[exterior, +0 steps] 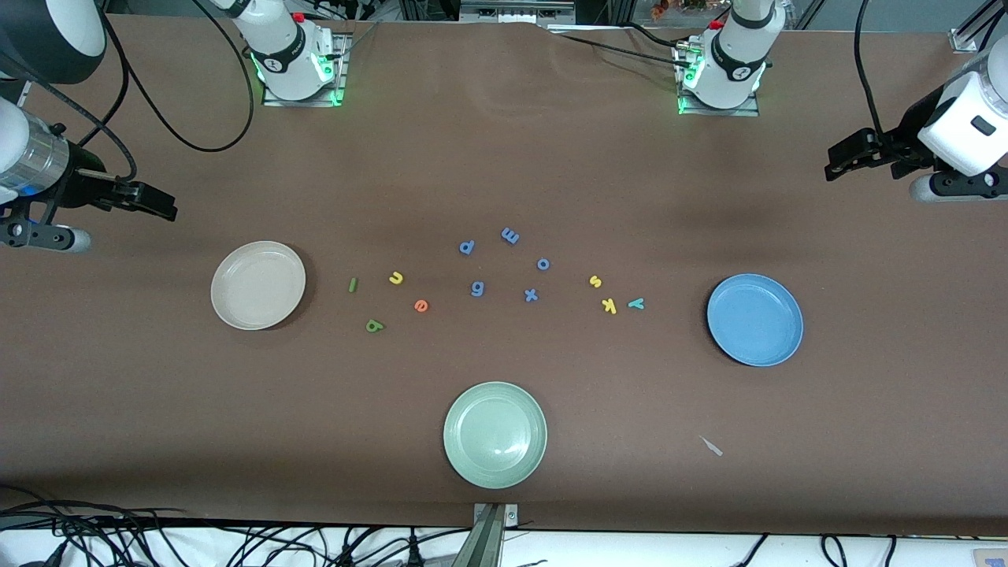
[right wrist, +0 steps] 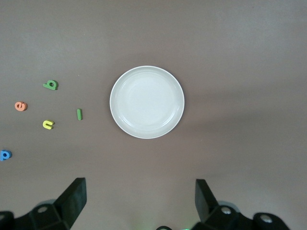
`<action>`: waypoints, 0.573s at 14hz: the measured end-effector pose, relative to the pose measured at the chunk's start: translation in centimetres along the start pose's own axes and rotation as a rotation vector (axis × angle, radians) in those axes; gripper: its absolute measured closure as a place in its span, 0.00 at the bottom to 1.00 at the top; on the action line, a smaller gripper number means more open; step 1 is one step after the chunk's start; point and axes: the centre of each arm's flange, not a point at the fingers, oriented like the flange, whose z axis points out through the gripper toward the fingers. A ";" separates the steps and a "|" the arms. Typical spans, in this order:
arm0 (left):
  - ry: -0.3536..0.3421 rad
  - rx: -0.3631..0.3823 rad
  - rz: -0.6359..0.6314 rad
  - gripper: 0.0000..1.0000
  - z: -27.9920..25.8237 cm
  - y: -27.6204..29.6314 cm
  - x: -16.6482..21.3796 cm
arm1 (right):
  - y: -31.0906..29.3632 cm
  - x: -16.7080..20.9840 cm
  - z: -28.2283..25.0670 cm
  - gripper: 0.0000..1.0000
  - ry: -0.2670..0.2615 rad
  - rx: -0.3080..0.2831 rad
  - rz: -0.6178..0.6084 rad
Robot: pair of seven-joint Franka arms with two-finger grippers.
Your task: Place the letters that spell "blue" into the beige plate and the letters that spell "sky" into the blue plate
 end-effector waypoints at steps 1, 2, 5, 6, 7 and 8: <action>0.000 0.000 0.000 0.00 0.0 0.0 0.0 | 0.0 0.0 0.0 0.00 0.000 0.000 0.000; 0.000 0.000 0.000 0.00 0.0 0.0 0.0 | 0.0 0.0 0.0 0.00 0.000 0.000 0.000; 0.001 0.001 0.004 0.00 -0.1 0.2 0.0 | 0.0 0.0 0.0 0.00 0.000 0.000 0.000; 0.001 0.001 0.005 0.00 -0.1 0.3 -0.1 | 0.0 0.0 0.0 0.00 0.000 0.000 0.000; 0.001 0.001 0.007 0.00 -0.1 0.4 -0.1 | 0.0 0.0 0.0 0.00 0.000 0.000 0.000; 0.000 0.001 0.007 0.00 -0.1 0.4 -0.1 | 0.0 0.0 0.0 0.00 0.000 0.000 0.000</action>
